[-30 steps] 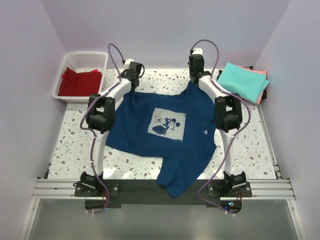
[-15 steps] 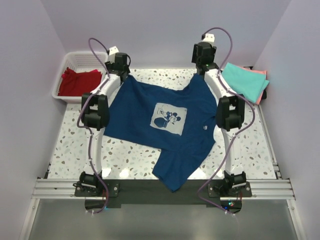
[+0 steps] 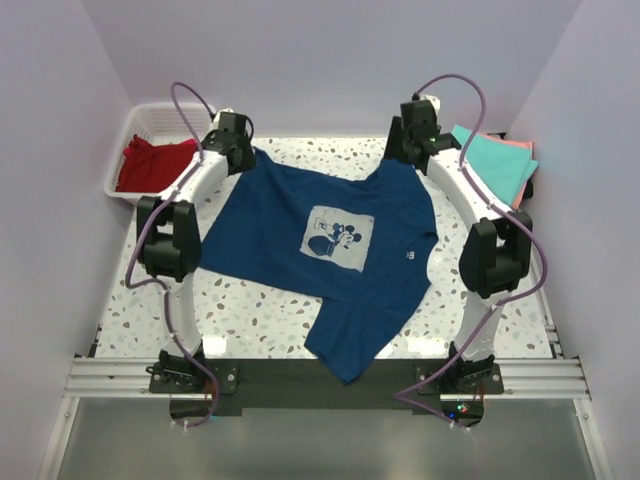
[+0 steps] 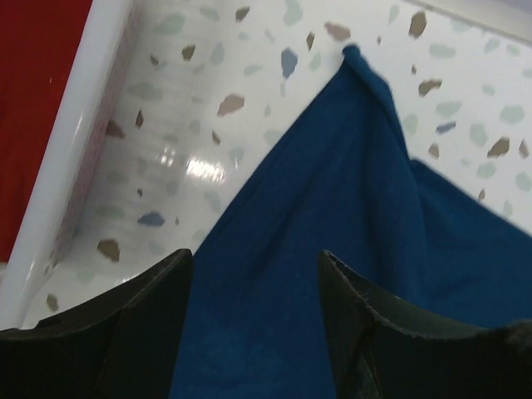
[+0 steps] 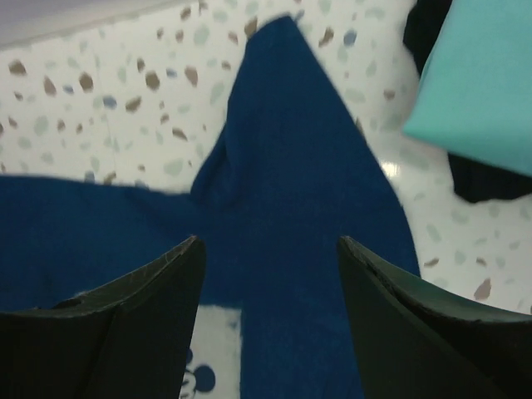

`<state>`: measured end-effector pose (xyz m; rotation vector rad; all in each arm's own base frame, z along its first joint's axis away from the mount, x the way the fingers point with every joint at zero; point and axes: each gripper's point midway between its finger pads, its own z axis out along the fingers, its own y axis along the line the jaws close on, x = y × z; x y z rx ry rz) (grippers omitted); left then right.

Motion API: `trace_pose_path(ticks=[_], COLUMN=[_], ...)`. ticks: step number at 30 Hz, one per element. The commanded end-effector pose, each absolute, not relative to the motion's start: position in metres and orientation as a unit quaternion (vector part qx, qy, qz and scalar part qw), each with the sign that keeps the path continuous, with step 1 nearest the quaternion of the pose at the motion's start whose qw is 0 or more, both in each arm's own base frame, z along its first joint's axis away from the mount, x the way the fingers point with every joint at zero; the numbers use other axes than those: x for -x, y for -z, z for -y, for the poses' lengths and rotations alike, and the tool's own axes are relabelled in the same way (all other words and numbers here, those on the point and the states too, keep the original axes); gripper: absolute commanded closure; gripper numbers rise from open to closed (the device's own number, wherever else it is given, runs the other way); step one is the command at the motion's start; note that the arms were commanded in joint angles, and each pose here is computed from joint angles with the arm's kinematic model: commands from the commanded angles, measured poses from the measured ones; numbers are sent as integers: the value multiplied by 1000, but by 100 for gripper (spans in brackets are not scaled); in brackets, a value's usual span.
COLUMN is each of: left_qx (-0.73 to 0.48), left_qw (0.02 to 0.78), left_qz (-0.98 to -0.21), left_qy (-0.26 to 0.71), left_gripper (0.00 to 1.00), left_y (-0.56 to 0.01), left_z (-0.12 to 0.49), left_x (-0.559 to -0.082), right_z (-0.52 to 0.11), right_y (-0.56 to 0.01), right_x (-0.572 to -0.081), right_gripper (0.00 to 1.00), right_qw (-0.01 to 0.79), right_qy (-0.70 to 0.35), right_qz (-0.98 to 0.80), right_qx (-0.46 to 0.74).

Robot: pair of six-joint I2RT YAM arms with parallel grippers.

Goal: Fold and stack the t-shirts
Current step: Flatten the tshirt out

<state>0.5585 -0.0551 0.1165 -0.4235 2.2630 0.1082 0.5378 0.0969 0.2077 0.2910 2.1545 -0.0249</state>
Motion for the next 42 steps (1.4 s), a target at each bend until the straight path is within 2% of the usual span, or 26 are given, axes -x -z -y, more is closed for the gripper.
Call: trace_pose_path(ticks=[1, 6, 14, 29, 36, 42], left_qx=[134, 132, 126, 157, 168, 177], left_qw=[364, 334, 283, 198, 157, 148], left_qz=[-921, -933, -950, -960, -959, -960], left_qy=[-34, -30, -26, -124, -164, -159], left_gripper=[35, 36, 37, 38, 38, 39], left_y=[-119, -101, -63, -24, -13, -13], left_z=[61, 62, 66, 30, 15, 16], left_x=[-507, -483, -462, -394, -358, -345], right_z=[-112, -114, -119, -90, -51, -46], right_y=[-145, -109, -67, -12, -7, -12], right_x=[-473, -453, -456, -455, -478, -516], right_gripper=[32, 33, 33, 33, 33, 33], right_qw=[354, 316, 275, 219, 217, 239], right_qy=[-2, -3, 5, 72, 91, 88], right_qz=[-928, -940, -954, -964, -961, -960], right_qx=[-118, -129, -123, -132, -143, -116])
